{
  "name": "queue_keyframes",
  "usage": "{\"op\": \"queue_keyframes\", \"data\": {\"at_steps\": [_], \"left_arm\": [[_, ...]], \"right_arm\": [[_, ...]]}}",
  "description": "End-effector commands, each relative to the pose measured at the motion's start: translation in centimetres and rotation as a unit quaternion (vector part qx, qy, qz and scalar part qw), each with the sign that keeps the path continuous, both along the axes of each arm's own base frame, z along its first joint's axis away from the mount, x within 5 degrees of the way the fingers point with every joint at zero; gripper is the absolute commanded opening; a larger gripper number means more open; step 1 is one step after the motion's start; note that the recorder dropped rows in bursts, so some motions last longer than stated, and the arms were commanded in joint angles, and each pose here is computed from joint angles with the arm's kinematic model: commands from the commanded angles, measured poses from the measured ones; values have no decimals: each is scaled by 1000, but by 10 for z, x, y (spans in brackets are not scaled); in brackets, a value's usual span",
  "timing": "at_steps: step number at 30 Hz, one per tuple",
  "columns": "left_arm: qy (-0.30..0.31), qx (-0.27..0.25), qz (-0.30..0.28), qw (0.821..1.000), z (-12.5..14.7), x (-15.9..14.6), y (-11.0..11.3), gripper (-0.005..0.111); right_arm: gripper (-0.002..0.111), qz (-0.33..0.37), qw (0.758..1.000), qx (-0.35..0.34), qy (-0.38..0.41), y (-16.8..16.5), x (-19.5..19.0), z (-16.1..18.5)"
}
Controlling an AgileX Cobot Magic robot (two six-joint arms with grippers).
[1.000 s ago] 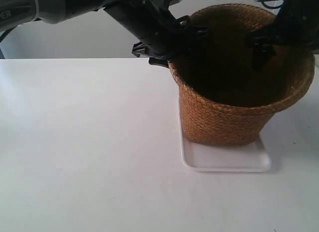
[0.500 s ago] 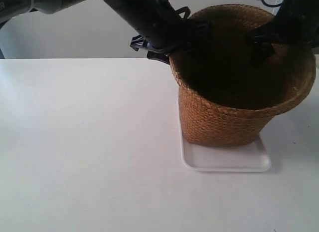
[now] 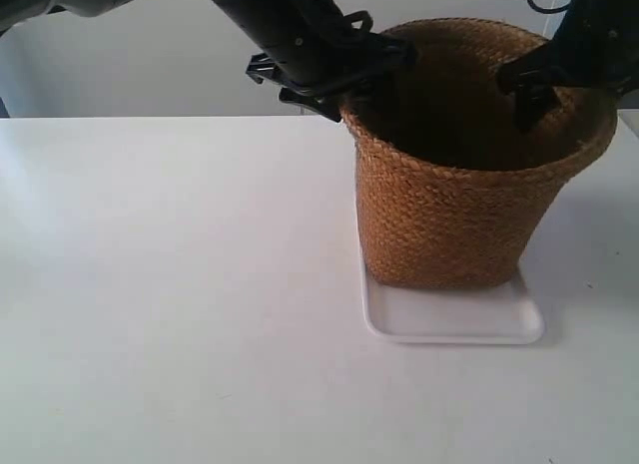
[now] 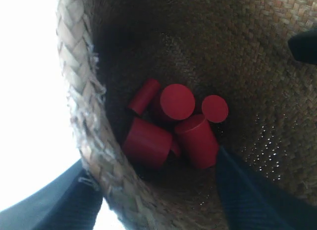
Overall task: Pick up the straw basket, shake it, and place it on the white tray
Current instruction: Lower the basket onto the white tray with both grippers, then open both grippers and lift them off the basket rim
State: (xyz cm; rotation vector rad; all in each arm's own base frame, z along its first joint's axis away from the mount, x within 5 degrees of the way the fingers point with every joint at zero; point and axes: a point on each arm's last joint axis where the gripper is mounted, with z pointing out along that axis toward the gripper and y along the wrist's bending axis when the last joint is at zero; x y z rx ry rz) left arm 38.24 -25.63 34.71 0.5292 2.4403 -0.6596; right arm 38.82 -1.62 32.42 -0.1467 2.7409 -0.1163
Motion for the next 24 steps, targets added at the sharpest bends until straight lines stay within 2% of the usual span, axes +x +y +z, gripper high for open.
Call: {"op": "queue_keyframes", "data": {"at_steps": [1,10,17,24], "left_arm": [[-5,0,-5,1000,6,-4,0,68],[-15,-4,-1,1000,9,-3,0,68],[-29,8,2,1000,11,-2,3,68],[-81,-18,14,996,38,-7,8,68]], "right_arm": [[70,0,1000,3,-10,1,-1,3],[83,-12,999,-7,-51,-2,6,6],[83,-11,998,-8,-60,-2,5,9],[83,-10,994,-9,-107,-1,-4,33]]}}
